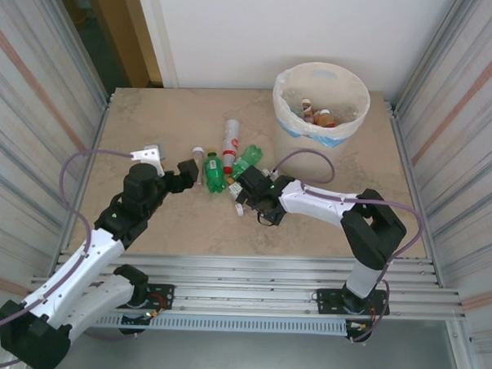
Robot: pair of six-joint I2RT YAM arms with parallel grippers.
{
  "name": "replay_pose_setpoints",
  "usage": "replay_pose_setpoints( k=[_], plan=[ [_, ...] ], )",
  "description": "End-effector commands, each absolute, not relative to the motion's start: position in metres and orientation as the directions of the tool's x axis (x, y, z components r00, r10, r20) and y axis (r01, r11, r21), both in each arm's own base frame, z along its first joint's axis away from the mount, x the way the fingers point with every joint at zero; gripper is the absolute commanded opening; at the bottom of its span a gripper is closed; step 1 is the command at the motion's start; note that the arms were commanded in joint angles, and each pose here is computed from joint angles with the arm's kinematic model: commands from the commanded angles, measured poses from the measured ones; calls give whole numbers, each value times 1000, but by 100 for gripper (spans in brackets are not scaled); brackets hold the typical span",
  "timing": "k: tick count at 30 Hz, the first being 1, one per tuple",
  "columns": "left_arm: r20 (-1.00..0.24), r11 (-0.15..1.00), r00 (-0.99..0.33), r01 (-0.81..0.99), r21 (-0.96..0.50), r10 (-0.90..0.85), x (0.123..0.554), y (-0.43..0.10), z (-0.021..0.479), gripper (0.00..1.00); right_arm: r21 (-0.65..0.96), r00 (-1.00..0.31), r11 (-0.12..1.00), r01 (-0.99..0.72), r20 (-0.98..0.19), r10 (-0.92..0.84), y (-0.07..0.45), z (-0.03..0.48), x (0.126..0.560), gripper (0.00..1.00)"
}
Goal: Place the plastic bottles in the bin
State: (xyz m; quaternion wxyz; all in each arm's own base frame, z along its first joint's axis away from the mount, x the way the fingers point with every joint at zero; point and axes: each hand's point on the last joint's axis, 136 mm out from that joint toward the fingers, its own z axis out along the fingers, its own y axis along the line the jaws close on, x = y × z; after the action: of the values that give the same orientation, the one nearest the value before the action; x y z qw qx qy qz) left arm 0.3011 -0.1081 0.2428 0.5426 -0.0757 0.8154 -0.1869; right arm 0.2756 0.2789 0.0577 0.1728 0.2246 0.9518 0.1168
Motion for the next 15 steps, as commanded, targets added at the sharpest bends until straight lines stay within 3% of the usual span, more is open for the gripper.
replay_pose_setpoints(
  k=[1, 15],
  plan=[
    [-862, 919, -386, 79, -387, -330, 304, -107, 244, 99, 294, -848, 879, 376, -273, 454, 283, 54, 281, 98],
    [-862, 918, -387, 83, -387, -329, 308, -109, 248, 99, 194, -890, 927, 322, -270, 366, 256, 47, 265, 96]
  ],
)
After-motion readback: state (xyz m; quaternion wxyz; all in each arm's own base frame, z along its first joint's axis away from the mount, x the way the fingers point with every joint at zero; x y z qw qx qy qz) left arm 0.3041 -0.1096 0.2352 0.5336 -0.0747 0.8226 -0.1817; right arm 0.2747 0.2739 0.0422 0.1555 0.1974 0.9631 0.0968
